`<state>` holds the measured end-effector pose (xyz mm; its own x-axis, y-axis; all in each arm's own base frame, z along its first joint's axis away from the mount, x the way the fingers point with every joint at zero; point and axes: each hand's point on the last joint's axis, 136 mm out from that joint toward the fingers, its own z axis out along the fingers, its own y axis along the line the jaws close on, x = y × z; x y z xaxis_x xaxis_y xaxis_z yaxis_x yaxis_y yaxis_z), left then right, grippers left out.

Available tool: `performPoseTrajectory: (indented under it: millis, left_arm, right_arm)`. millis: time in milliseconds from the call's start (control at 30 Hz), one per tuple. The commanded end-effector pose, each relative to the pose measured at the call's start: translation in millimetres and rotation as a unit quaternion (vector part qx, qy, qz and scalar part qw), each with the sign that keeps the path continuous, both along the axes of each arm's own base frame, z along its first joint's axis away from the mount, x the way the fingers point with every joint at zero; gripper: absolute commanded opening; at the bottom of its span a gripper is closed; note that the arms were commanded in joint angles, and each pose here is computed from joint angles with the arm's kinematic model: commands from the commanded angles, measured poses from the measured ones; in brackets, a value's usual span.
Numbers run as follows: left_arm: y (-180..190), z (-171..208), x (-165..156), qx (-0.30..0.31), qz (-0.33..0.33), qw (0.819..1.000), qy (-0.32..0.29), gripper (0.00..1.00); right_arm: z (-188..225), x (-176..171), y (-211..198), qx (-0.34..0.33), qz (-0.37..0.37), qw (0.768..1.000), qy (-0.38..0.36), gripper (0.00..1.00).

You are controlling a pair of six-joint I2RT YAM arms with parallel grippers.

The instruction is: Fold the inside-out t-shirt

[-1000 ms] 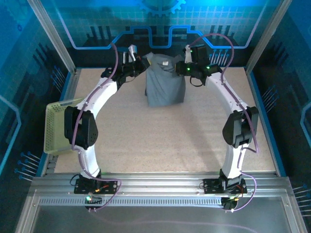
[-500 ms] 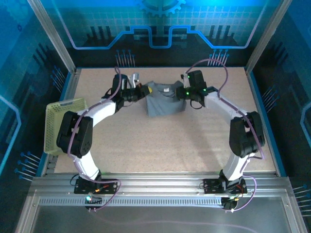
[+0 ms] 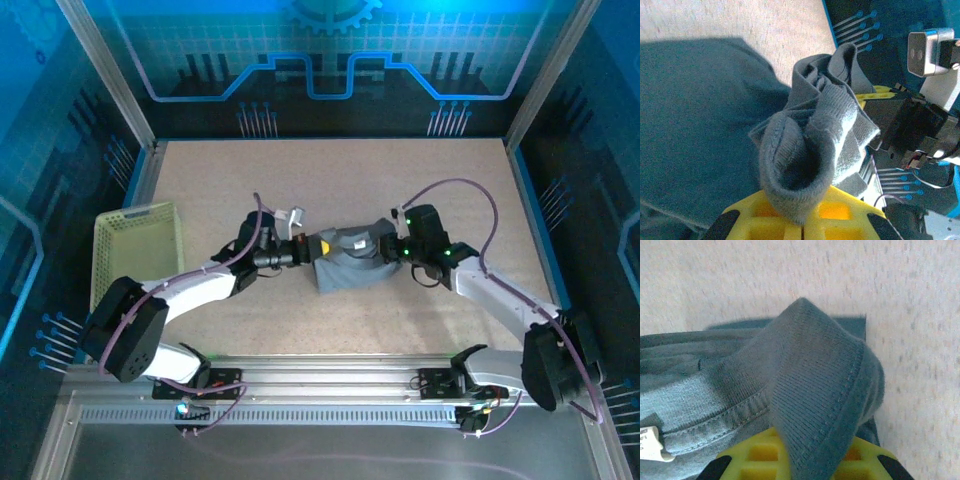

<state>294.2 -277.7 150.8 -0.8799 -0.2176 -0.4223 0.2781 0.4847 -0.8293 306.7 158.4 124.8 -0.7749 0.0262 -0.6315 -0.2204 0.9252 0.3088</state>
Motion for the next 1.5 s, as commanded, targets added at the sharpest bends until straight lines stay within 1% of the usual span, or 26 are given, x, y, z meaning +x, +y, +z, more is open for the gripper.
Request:
performPoseTrajectory:
  millis: [0, 100, 200, 267, 333, 467, 567, 667, 800, 900, 933, 967, 1033, 1067, 1100, 1133, 1200, 1233, 1267, 1333, 1400, 1467]
  left_arm:
    - [-7, 10, -6, -0.017, 0.006, 1.0, -0.015, 0.0]
    - [-6, 4, -3, -0.01, 0.024, 1.0, -0.009, 0.0]
    - [-1, 0, 7, 0.001, 0.056, 0.998, -0.007, 0.0]
    - [4, -9, 18, 0.025, 0.078, 0.997, 0.008, 0.0]
    - [6, -13, 29, 0.031, 0.091, 0.995, 0.017, 0.0]
    - [22, -35, 51, 0.054, 0.135, 0.988, 0.057, 0.0]
    - [32, -55, 63, 0.078, 0.158, 0.98, 0.091, 0.0]
    - [39, -73, 69, 0.106, 0.172, 0.973, 0.109, 0.0]
    - [45, -86, 76, 0.138, 0.183, 0.967, 0.113, 0.0]
    - [47, -93, 80, 0.154, 0.188, 0.963, 0.119, 0.03]
    - [47, -96, 82, 0.158, 0.186, 0.962, 0.121, 0.05]
    - [47, -98, 82, 0.163, 0.185, 0.961, 0.124, 0.06]
    - [48, -100, 85, 0.173, 0.185, 0.959, 0.126, 0.11]
    - [50, -101, 85, 0.182, 0.188, 0.957, 0.128, 0.15]
    - [54, -101, 85, 0.191, 0.191, 0.954, 0.131, 0.21]
    - [59, -99, 85, 0.202, 0.198, 0.95, 0.135, 0.31]
    - [70, -91, 85, 0.226, 0.21, 0.942, 0.135, 0.39]
    - [76, -83, 85, 0.242, 0.217, 0.937, 0.13, 0.49]
    - [85, -74, 83, 0.263, 0.229, 0.928, 0.128, 0.58]
    - [93, -53, 78, 0.286, 0.24, 0.922, 0.107, 0.6]
    - [89, -33, 71, 0.292, 0.236, 0.923, 0.082, 0.59]
    - [68, -19, 58, 0.276, 0.215, 0.935, 0.06, 0.59]
  right_arm:
    - [11, -11, -1, 0.011, -0.009, 1.0, -0.012, 0.0]
    - [17, -10, -2, 0.003, -0.011, 1.0, -0.017, 0.0]
    - [21, 1, -2, -0.005, -0.016, 1.0, -0.024, 0.0]
    - [23, 11, 0, -0.012, -0.016, 1.0, -0.022, 0.0]
    - [22, 23, 2, -0.02, -0.02, 1.0, -0.014, 0.0]
    - [22, 47, 9, -0.032, -0.02, 0.999, 0.004, 0.0]
    - [11, 61, 13, -0.047, -0.016, 0.999, 0.015, 0.0]
    - [-6, 72, 11, -0.059, -0.021, 0.998, 0.027, 0.0]
    - [-26, 85, 11, -0.066, -0.024, 0.997, 0.039, 0.0]
    - [-34, 96, 9, -0.074, -0.031, 0.996, 0.039, 0.0]
    - [-36, 99, 6, -0.079, -0.035, 0.995, 0.039, 0.0]
    - [-37, 103, 2, -0.084, -0.042, 0.995, 0.04, 0.04]
    - [-37, 110, -4, -0.089, -0.05, 0.994, 0.038, 0.16]
    - [-35, 113, -6, -0.089, -0.052, 0.994, 0.037, 0.23]
    - [-33, 115, -9, -0.091, -0.053, 0.994, 0.036, 0.31]
    - [-29, 117, -11, -0.095, -0.056, 0.993, 0.034, 0.41]
    - [-19, 116, -17, -0.108, -0.064, 0.992, 0.03, 0.52]
    - [-11, 114, -21, -0.112, -0.069, 0.991, 0.025, 0.58]
    - [-3, 111, -24, -0.116, -0.073, 0.99, 0.021, 0.62]
    - [11, 102, -28, -0.115, -0.076, 0.99, 0.017, 0.65]
    - [21, 88, -17, -0.087, -0.051, 0.995, 0.018, 0.63]
    - [28, 70, 8, -0.041, -0.002, 0.999, 0.02, 0.63]
